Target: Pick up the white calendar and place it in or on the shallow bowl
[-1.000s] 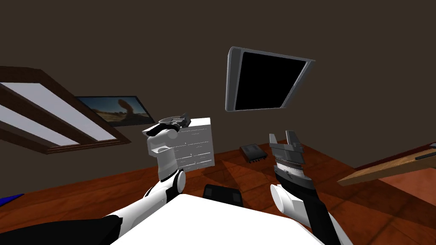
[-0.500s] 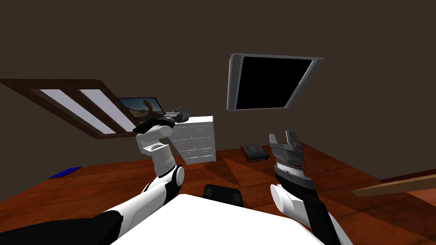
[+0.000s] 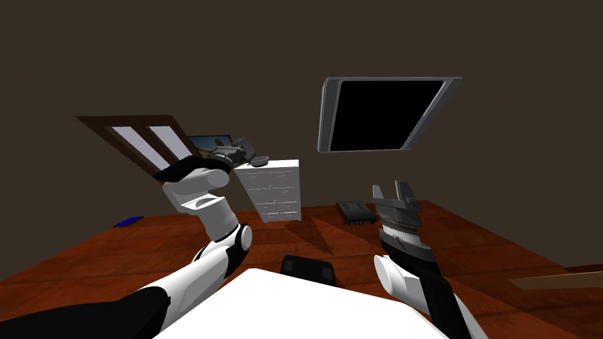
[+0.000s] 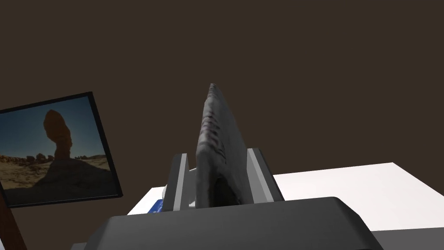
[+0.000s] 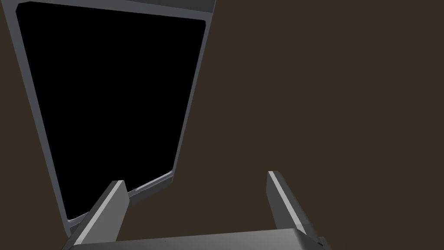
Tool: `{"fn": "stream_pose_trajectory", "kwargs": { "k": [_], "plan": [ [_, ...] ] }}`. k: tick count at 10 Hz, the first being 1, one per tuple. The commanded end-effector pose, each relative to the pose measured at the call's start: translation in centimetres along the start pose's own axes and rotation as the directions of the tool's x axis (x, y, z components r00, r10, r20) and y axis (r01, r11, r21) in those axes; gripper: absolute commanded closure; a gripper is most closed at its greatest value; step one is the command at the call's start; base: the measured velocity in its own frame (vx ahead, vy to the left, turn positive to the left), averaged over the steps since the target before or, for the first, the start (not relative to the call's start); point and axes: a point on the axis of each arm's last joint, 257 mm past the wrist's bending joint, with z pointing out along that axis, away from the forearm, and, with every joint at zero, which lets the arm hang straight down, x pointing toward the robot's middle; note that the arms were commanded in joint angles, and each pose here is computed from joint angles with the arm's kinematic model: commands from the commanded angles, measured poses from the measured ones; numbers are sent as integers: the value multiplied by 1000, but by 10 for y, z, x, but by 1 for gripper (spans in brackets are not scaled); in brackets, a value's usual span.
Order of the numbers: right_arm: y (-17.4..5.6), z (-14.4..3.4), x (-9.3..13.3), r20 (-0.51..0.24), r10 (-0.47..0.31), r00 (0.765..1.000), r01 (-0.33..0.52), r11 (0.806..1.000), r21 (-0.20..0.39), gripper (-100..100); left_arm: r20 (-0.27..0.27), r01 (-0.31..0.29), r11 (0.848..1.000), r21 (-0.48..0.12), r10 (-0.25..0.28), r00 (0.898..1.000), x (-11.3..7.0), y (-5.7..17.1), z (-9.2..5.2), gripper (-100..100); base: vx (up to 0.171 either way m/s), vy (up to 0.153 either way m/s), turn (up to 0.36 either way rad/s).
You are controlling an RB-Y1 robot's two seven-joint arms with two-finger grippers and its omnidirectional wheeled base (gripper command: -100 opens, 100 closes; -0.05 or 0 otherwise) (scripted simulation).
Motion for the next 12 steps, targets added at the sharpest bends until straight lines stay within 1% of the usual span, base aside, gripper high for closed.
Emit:
{"fn": "stream_pose_trajectory", "kwargs": {
  "k": [1,3,7,10,12],
  "plan": [
    [0,0,0,0,0,1000,0,1000,0,0,-16,-6,1000,0,6,1000,15,-5,-5,100,-85,37,43],
    [0,0,0,0,0,1000,0,1000,0,0,-19,-12,1000,-3,12,1000,25,-7,-10,100,-38,53,8],
    [0,0,0,0,0,1000,0,1000,0,0,6,-24,1000,-11,24,1000,28,-7,-16,100,30,68,-40],
    [0,0,0,0,0,1000,0,1000,0,0,45,-33,999,-20,33,998,23,-5,-20,100,98,98,-73],
    [0,0,0,0,0,1000,0,1000,0,0,82,-36,999,-28,38,996,16,-4,-23,100,138,139,-109]
  ]
}}
